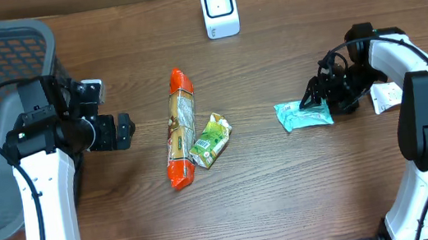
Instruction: Scan the item barcode
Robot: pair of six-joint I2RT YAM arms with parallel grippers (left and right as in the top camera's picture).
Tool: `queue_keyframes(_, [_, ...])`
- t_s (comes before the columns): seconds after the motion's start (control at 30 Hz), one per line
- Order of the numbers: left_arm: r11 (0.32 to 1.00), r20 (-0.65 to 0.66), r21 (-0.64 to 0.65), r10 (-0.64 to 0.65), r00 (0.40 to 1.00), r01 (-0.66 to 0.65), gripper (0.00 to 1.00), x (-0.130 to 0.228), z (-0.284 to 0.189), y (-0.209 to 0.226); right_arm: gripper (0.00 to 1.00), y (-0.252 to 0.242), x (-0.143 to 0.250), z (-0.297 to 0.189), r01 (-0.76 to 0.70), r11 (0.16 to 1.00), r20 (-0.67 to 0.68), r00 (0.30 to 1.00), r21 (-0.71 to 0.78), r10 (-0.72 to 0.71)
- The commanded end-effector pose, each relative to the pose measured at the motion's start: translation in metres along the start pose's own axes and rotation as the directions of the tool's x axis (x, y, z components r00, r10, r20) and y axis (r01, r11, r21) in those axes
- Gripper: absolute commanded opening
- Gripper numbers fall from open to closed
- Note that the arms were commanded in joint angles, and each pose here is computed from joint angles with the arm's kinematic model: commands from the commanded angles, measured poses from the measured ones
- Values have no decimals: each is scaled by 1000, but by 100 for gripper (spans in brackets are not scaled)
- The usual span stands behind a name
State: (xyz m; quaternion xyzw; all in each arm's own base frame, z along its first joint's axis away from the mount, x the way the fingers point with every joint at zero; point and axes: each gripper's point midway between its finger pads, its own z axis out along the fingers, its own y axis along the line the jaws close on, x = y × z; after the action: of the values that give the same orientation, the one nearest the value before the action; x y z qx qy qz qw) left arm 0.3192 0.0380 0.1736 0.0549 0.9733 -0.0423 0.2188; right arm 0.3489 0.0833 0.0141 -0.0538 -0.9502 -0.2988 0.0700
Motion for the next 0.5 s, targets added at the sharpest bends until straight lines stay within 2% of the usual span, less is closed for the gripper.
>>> queue_keyframes(0.0, [1000,17,8,25,1000,-25,99,-6,-3,-2,57,-4,8,18,-41,998,-26,999,-42,39])
queue_keyframes(0.07, [1000,17,8,25,1000,-25,100,-6,-3,-2,43,-6,7,20,-53,998,-17,998,-42,52])
queue_keyframes(0.17, [1000,17,8,25,1000,-25,100,-6,-3,-2,16,-7,3,22,-39,998,4,999,-44,39])
queue_keyframes(0.23, [1000,17,8,25,1000,-25,100,-6,-3,-2,4,-6,-1,22,-29,999,17,999,-46,30])
queue_keyframes(0.33, [1000,17,8,25,1000,-25,100,-6,-3,-2,4,3,-3,19,-8,996,26,1000,-90,10])
queue_keyframes(0.47, [1000,17,8,25,1000,-25,100,-6,-3,-2,4,36,-10,-2,94,974,81,994,-208,-79])
